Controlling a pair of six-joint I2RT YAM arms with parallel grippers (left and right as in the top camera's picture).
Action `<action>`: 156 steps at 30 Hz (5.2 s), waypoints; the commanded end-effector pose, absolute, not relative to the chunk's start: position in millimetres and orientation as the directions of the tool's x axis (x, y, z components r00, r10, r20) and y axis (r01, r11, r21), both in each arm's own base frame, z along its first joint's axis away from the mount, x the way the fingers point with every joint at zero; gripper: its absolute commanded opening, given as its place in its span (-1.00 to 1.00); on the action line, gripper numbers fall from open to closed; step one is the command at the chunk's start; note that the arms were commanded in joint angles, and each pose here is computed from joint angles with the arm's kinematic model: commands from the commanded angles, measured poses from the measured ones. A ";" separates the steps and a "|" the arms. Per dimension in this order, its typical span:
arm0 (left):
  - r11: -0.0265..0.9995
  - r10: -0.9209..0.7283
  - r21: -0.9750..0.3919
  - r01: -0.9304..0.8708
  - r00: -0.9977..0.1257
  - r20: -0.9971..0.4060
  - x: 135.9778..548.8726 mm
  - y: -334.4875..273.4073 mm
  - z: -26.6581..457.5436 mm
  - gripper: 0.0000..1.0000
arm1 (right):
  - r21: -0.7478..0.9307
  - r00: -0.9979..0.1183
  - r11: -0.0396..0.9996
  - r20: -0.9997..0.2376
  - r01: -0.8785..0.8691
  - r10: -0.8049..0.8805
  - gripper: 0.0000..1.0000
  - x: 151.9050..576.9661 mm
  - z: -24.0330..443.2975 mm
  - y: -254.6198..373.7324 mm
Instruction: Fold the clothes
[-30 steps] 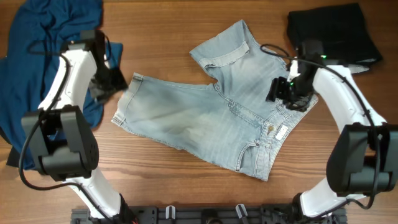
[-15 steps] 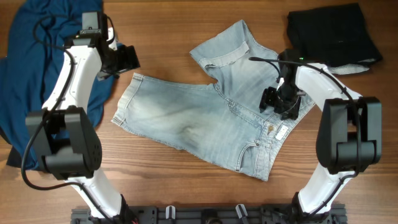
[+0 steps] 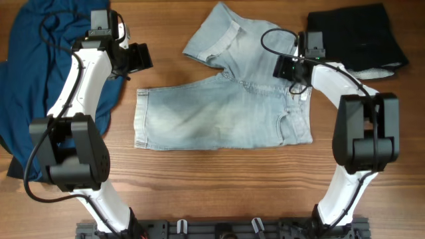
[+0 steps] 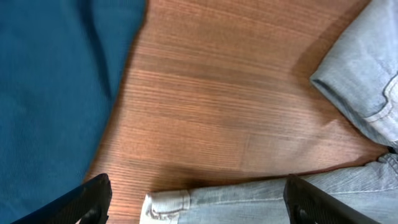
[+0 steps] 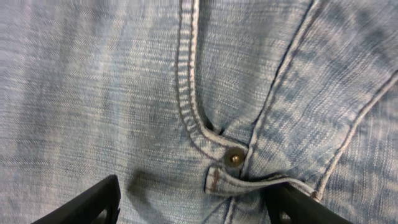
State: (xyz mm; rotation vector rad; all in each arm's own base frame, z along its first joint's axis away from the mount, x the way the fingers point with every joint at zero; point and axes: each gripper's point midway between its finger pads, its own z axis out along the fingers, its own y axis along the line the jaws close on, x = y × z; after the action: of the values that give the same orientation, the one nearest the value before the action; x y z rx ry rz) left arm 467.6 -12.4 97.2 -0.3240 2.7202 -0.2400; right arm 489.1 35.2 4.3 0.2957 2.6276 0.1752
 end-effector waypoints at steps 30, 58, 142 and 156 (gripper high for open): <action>0.689 0.643 0.095 0.718 -0.545 -0.538 502.2 -176.6 41.1 0.89 | 0.256 -0.912 0.966 -0.384 0.043 0.142 0.98 468.4 134.0 44.9; 0.601 0.740 0.312 0.736 -0.364 -0.566 544.7 -184.1 16.8 0.56 | 0.269 -0.888 0.962 -0.429 0.048 0.164 0.97 480.8 140.1 45.3; 0.755 0.620 0.279 0.593 -0.508 -0.598 527.1 -109.7 127.1 1.00 | 0.274 -0.908 0.962 -0.405 -0.005 0.111 0.98 472.1 132.9 53.0; 0.647 0.762 0.449 0.616 -0.501 -0.411 544.2 -92.3 59.8 1.00 | 0.273 -0.911 0.962 -0.398 -0.002 0.111 0.98 470.4 132.1 52.9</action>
State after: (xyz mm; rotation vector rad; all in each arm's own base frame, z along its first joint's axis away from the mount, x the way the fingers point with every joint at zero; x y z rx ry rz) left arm 537.9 -101.0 71.1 1.0179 2.2902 0.2499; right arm 474.5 46.9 138.0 0.1113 2.6725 0.3594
